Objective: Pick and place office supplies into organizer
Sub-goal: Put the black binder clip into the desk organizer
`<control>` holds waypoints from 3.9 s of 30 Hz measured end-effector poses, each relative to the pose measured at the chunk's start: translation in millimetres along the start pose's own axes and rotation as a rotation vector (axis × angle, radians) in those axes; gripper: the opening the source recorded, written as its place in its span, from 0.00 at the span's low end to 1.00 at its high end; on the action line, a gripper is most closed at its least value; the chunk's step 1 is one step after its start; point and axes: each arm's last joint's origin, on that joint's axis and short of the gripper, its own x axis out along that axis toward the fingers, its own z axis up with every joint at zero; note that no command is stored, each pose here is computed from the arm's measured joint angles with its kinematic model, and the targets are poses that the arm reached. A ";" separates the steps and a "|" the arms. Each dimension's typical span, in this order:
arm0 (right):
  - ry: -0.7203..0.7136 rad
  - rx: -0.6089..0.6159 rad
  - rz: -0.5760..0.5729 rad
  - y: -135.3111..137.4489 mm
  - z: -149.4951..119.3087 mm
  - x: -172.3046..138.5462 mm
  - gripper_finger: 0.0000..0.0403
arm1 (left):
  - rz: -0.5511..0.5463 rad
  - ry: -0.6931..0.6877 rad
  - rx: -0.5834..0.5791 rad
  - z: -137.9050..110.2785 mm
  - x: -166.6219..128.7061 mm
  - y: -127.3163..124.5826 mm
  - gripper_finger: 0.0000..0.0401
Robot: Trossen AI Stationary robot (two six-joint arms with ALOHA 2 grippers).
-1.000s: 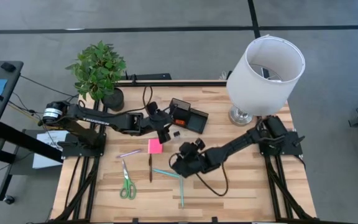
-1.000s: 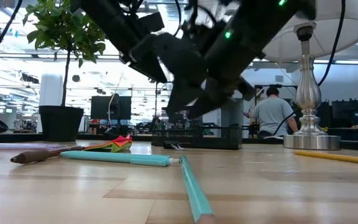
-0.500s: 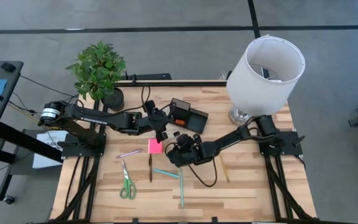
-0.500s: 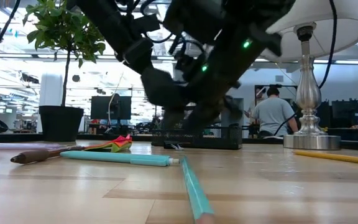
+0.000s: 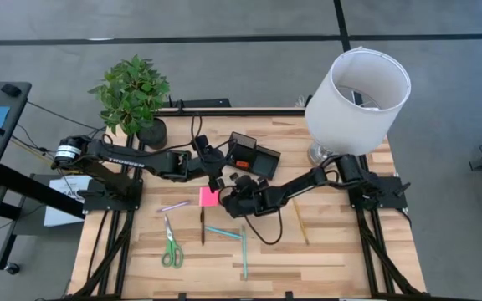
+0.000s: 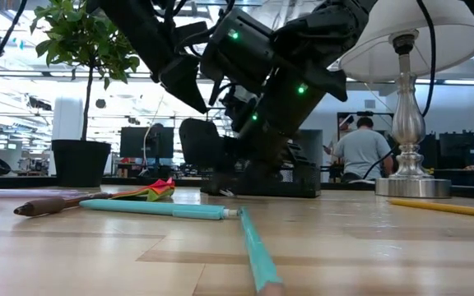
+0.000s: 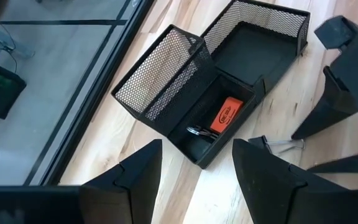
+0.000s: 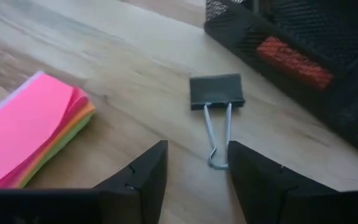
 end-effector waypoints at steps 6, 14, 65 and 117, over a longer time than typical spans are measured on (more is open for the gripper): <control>0.001 -0.020 -0.020 -2.1 -0.5 0.3 0.37 | 0.000 0.002 0.001 -0.2 0.1 0.0 0.47; -0.009 -0.053 -0.045 -5.7 4.2 1.0 0.34 | 0.000 0.006 0.003 -0.6 0.2 -0.1 0.47; -0.007 -0.027 -0.052 -22.0 32.7 29.6 0.61 | -0.012 0.060 0.035 -6.5 0.2 -0.2 0.47; -0.126 -0.120 -0.114 -14.3 55.1 27.5 0.38 | -0.001 0.065 0.008 -6.5 -3.6 4.0 0.47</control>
